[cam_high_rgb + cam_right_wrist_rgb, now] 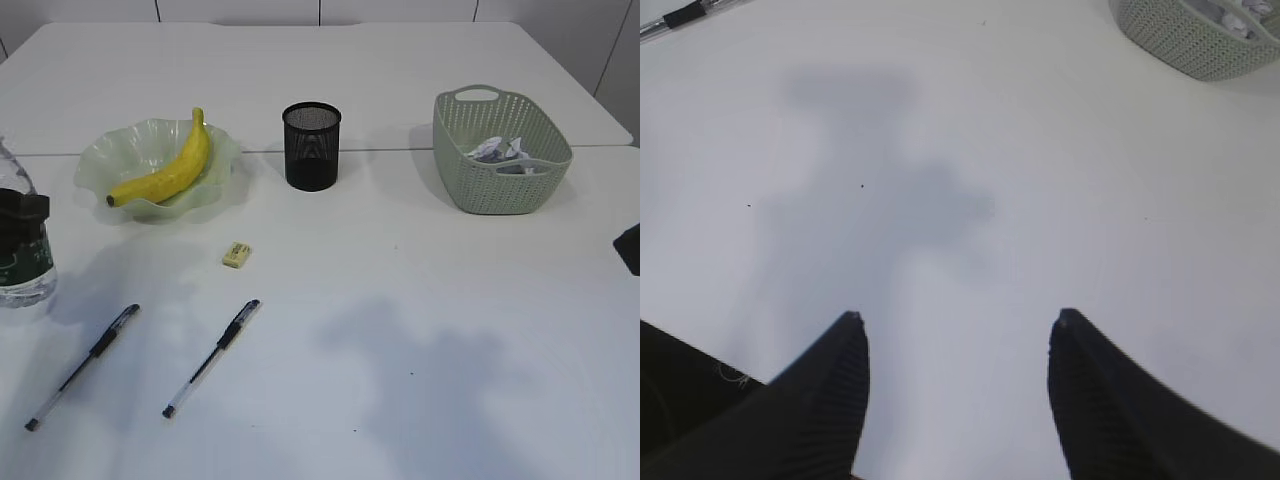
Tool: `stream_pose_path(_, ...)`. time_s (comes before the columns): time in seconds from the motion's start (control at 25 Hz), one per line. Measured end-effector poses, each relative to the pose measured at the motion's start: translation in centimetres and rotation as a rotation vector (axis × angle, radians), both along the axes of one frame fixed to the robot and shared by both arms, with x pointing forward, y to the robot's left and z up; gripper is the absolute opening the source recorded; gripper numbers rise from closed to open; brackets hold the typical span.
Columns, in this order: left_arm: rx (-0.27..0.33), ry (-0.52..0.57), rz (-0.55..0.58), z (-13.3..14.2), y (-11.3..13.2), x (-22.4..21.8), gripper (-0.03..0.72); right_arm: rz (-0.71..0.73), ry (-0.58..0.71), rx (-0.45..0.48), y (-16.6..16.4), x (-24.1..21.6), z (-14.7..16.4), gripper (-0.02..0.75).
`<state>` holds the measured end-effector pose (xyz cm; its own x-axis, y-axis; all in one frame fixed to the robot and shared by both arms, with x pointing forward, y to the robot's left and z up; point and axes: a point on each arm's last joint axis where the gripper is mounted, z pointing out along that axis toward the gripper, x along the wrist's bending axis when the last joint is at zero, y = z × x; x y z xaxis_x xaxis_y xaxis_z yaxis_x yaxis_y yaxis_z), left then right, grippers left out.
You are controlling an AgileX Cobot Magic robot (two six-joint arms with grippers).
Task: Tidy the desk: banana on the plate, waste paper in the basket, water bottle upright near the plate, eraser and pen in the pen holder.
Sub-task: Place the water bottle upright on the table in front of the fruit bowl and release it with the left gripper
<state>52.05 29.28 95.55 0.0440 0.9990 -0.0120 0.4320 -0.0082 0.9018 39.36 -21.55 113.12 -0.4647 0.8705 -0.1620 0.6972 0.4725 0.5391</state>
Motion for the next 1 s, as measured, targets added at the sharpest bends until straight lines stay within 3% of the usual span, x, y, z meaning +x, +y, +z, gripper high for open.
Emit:
stream_pose_path(0.24,-0.017,-0.022,-0.111,-1.0,-0.2,0.6,0.427,-0.001,0.002,-0.001,0.0,0.0,0.0,0.428)
stream_pose_path(0.44,-0.032,-0.024,-0.137,-2.2,0.2,1.0,0.427,-0.003,0.012,-0.007,-0.1,-0.1,-0.1,0.428)
stream_pose_path(0.8,-0.04,-0.125,-0.223,-2.2,-0.4,1.4,0.427,-0.004,0.014,-0.008,-0.1,-0.1,-0.1,0.428)
stream_pose_path(1.0,-0.02,-0.134,-0.25,-3.3,-0.6,1.7,0.427,-0.005,0.018,-0.011,-0.1,-0.1,-0.1,0.428)
